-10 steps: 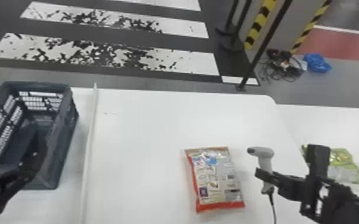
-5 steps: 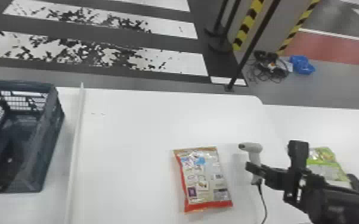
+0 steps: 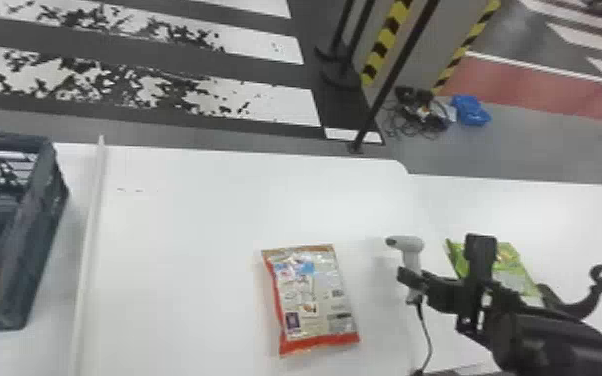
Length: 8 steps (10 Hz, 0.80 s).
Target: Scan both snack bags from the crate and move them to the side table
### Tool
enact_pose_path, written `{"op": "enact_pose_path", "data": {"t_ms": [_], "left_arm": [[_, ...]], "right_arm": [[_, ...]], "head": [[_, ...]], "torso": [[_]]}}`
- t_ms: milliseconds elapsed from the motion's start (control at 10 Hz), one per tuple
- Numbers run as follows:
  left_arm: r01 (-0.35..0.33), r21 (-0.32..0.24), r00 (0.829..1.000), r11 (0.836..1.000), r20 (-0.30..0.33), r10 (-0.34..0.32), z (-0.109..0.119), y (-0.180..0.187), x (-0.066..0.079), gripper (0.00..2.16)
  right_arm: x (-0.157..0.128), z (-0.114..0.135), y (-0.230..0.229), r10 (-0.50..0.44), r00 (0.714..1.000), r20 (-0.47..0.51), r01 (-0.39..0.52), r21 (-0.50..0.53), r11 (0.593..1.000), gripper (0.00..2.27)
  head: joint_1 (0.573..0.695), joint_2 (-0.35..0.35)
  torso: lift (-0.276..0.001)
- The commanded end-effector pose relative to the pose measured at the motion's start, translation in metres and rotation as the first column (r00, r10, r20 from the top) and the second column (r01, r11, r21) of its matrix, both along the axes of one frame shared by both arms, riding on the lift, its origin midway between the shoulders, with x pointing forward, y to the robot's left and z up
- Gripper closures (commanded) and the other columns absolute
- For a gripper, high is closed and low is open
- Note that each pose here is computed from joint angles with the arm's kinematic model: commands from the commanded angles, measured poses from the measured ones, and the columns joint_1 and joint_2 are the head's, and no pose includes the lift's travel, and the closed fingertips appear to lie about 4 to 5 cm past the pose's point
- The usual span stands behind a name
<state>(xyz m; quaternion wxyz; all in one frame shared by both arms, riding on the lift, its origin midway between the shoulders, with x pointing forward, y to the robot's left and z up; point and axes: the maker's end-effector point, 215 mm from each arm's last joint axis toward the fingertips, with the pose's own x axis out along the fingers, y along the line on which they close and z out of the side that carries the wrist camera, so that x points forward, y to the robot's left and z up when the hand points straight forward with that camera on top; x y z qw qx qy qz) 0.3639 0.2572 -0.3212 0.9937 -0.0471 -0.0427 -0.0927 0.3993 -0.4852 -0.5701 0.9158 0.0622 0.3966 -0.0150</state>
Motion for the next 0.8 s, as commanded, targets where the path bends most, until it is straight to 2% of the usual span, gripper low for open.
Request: {"op": "enact_pose_path", "data": {"t_ms": [0, 300, 500, 600, 700], "left_arm": [[0.002, 0.001, 1.0, 1.0, -0.005, -0.002, -0.001, -0.002, 0.0, 0.04], [0.005, 0.005, 1.0, 1.0, -0.006, -0.005, -0.002, -0.003, -0.001, 0.04], [0.007, 0.003, 1.0, 1.0, -0.006, -0.007, -0.001, -0.004, -0.001, 0.04], [0.007, 0.003, 1.0, 1.0, -0.006, -0.007, -0.001, -0.004, -0.001, 0.04], [0.007, 0.003, 1.0, 1.0, -0.006, -0.007, -0.001, -0.004, -0.001, 0.04]], "right_arm": [[-0.001, -0.004, 0.0, 0.01, 1.0, -0.002, -0.01, -0.01, 1.0, 2.24], [-0.007, -0.014, -0.002, 0.008, 1.0, -0.025, -0.008, -0.013, 1.0, 2.11], [-0.01, -0.018, -0.004, 0.004, 1.0, -0.029, -0.005, -0.013, 1.0, 1.86], [-0.01, -0.02, -0.002, 0.007, 0.999, -0.033, -0.008, -0.014, 1.0, 1.3], [-0.01, -0.02, -0.001, 0.006, 0.999, -0.033, -0.006, -0.014, 1.0, 0.48]], "head": [[0.695, -0.328], [0.695, -0.337], [0.695, -0.341], [0.695, -0.345], [0.695, -0.346]], "torso": [[-0.029], [-0.029], [-0.029], [-0.029], [-0.029]]}}
